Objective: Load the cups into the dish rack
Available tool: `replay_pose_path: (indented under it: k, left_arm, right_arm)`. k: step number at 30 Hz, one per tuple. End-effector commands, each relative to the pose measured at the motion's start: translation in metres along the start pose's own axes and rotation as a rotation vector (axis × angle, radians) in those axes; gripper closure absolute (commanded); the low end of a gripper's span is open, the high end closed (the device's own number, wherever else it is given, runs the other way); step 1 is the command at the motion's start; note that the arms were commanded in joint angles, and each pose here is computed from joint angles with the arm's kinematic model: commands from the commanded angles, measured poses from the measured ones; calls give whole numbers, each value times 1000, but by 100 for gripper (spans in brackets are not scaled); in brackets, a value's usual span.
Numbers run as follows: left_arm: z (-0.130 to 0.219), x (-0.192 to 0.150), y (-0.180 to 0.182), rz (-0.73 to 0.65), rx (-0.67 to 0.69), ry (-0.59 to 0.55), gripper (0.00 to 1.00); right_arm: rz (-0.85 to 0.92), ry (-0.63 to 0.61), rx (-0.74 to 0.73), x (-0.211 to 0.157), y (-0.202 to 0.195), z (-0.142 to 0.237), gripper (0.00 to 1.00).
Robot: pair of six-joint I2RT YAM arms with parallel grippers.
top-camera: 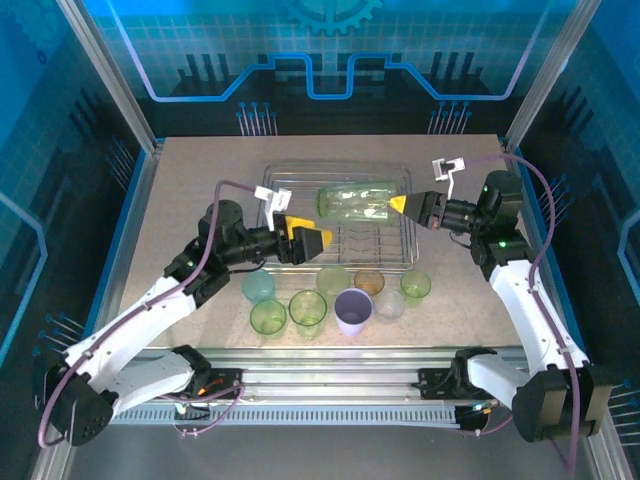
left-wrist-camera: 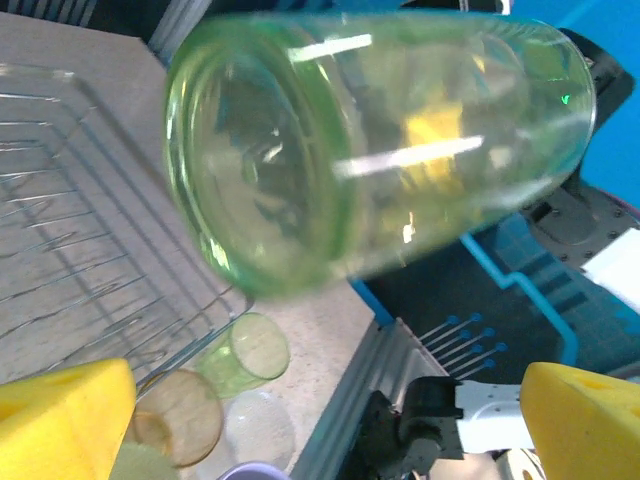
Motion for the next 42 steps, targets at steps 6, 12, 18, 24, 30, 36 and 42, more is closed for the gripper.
replay_pose_path:
  k: [6, 12, 18, 24, 30, 36, 42]
  left_arm:
    - [-1, 26, -25, -23, -235, -39, 1]
    - [-1, 27, -26, 4, -265, -19, 1]
    - [-1, 26, -26, 17, -275, -11, 3]
    - [-1, 22, -24, 18, -278, -6, 1]
    - [4, 19, -25, -10, -290, -48, 1]
    - [5, 20, -25, -20, -303, -63, 1]
    - [3, 20, -23, -6, -313, -77, 1]
  right_arm:
    - [98, 133, 132, -9, 37, -15, 100]
    - [85, 142, 132, -11, 35, -24, 100]
    - [42, 146, 86, -11, 26, -31, 100]
    - [35, 111, 71, -6, 25, -32, 100]
    - [33, 103, 21, -7, 20, -27, 100]
    - [20, 83, 20, -5, 16, -26, 100]
    - [-49, 64, 28, -6, -1, -29, 100]
Point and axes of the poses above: each hand's point on the last joint's axis, 136 mm out from that joint toward the fingers, its own z axis back along the fingers, its own y axis along the line the jaws close on, x = y × z, the point moved 8 cm from there along z, back along the fingers, and after that the axes turned 1 degree about z, right-handed, at the moved point
